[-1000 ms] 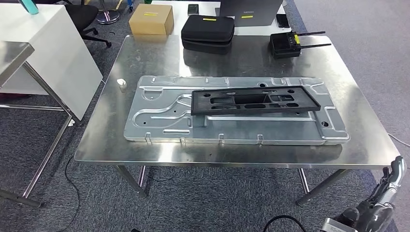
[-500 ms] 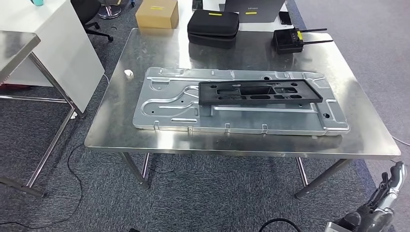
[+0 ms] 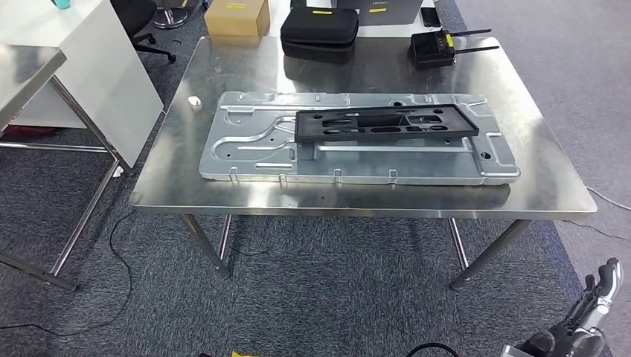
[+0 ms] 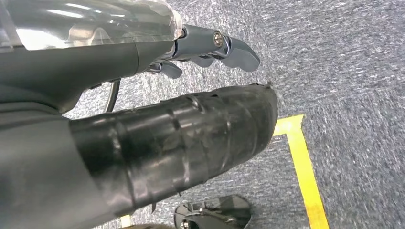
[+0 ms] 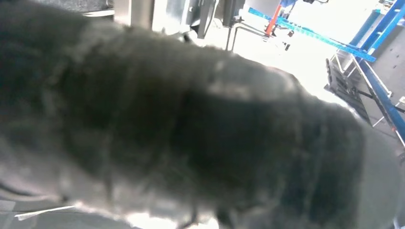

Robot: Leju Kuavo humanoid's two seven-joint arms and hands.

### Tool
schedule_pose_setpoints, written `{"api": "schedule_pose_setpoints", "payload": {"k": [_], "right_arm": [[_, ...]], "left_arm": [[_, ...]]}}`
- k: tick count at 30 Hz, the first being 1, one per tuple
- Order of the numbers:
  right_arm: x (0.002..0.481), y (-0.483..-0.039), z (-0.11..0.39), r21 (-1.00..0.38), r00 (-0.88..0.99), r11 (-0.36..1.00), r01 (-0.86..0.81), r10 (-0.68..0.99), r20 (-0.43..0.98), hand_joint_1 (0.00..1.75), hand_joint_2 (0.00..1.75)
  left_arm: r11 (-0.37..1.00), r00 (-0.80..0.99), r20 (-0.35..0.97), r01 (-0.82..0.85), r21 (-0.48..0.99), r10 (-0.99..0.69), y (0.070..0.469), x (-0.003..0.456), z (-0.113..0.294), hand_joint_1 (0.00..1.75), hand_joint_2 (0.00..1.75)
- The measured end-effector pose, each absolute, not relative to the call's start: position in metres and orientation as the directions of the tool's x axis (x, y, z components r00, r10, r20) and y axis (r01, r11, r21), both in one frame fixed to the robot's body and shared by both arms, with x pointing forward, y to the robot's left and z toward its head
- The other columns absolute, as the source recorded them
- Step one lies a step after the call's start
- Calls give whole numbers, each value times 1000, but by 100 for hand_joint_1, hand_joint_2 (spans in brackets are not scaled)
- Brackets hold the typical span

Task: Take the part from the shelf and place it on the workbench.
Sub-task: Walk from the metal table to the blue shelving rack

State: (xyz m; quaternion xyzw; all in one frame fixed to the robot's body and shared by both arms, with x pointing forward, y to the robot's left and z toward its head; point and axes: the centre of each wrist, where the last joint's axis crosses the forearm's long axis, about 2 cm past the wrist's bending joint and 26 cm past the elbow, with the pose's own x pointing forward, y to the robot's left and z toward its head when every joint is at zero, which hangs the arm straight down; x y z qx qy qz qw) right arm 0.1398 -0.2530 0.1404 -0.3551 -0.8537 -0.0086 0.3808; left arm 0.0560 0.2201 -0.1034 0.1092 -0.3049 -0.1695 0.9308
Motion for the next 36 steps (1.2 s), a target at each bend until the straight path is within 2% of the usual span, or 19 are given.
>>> {"api": "schedule_pose_setpoints", "payload": {"k": [36], "right_arm": [[134,-255,132,-277,-411,720,636,620,668,0,0]], "left_arm": [[918,761,523,248,310,-382,223,54,-104,0,0]]}}
